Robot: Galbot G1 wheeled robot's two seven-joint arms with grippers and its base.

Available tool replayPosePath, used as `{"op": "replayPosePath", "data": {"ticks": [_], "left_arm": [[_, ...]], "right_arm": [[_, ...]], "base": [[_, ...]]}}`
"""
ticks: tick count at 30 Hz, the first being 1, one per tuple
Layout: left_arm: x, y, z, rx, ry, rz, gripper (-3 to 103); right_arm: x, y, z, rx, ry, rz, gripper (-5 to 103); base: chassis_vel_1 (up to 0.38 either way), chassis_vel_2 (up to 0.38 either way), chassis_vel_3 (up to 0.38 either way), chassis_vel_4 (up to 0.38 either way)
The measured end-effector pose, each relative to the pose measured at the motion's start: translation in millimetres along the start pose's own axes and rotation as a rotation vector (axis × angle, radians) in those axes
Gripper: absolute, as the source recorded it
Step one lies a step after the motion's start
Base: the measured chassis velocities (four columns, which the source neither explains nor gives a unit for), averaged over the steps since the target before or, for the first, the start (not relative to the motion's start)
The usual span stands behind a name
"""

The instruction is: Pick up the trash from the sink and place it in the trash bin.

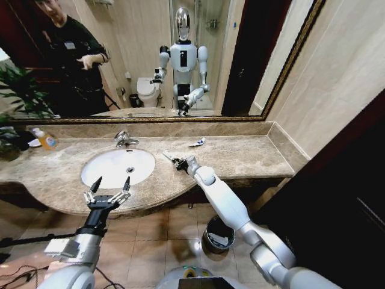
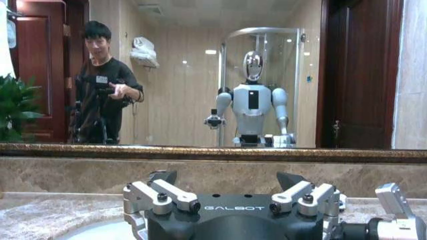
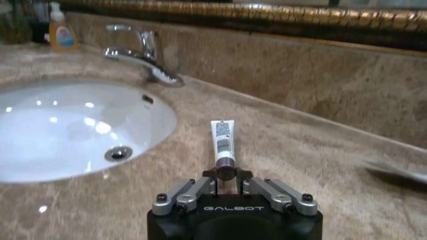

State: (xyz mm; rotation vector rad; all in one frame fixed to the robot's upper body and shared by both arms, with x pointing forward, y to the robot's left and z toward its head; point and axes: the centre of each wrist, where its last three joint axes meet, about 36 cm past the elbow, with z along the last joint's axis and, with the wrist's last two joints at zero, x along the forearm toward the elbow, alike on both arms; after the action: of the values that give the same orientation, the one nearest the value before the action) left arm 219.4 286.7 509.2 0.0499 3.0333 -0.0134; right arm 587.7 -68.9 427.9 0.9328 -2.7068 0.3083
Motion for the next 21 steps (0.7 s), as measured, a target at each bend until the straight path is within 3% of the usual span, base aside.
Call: {"op": "replayPosePath", "data": {"ticks": [11, 21], "left_arm": [[0, 0.0, 0, 0.000, 0.000, 0.000, 100], [0, 0.0, 0, 0.000, 0.000, 0.000, 100]], "right_arm": [[33, -4, -16, -0.037, -0.095, 0.026, 16], [98, -8, -23, -0.079, -0.138, 0.063, 16]], "base": [[0.000, 0.000, 0.000, 0.000], [0.000, 0.000, 0.000, 0.000]]}}
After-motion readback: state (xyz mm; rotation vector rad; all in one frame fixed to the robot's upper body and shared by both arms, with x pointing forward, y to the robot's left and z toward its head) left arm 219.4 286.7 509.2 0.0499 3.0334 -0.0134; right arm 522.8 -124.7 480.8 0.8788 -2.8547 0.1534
